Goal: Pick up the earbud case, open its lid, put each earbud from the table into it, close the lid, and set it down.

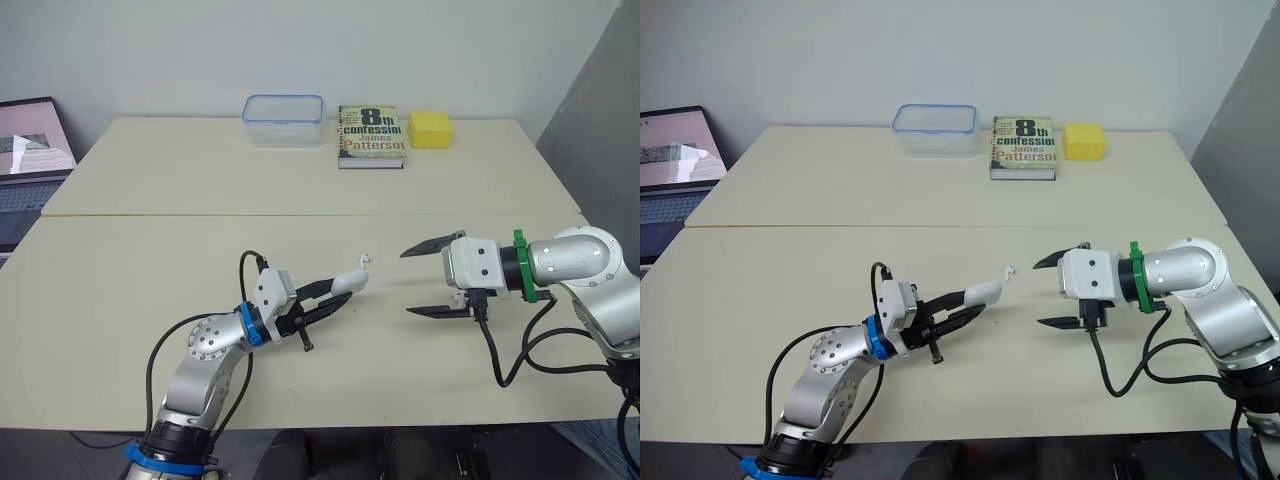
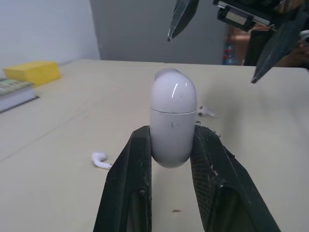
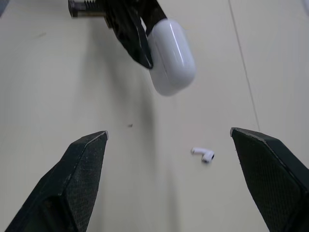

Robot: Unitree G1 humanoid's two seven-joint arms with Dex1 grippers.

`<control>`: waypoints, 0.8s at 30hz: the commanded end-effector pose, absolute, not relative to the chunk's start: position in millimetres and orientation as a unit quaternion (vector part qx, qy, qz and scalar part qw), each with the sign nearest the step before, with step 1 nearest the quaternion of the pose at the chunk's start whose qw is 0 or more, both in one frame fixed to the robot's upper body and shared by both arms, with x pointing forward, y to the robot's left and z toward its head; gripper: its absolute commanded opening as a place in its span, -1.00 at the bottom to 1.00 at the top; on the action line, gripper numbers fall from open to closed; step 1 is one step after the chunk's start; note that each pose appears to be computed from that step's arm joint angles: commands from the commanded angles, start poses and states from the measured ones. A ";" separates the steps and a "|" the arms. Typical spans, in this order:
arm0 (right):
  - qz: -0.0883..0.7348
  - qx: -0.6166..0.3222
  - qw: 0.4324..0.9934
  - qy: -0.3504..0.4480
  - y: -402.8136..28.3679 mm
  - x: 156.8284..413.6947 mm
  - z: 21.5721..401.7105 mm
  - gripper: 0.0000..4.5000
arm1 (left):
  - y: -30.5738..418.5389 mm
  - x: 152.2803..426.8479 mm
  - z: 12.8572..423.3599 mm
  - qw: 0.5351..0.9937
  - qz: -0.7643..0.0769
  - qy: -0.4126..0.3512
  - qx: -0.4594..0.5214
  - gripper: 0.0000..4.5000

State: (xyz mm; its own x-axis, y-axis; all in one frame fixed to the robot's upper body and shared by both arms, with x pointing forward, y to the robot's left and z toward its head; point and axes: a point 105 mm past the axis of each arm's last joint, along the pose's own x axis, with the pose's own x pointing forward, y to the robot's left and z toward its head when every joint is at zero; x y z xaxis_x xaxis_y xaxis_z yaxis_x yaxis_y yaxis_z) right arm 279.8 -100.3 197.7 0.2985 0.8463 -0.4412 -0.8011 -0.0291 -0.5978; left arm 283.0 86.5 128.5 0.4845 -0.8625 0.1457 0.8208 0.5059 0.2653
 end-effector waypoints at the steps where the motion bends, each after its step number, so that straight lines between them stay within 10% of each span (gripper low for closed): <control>1: 0.582 -0.414 0.694 -0.092 -81.6 281.0 218.7 0.89 | 90.1 285.4 142.6 0.870 -0.447 -0.184 0.099 -0.67; 24: 0.579 -0.437 0.684 -0.077 -67.2 305.3 222.5 0.89 | 71.8 274.1 147.5 0.852 -0.502 -0.146 0.030 -0.67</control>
State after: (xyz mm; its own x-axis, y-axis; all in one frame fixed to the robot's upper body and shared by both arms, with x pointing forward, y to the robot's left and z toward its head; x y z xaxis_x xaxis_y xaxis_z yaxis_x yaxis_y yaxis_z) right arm 311.4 -61.5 205.5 0.3127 0.8492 -0.4255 -0.7451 -0.0585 -0.6644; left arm 278.5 75.8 131.6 0.5075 -0.8398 0.1930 0.8134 0.5408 0.2144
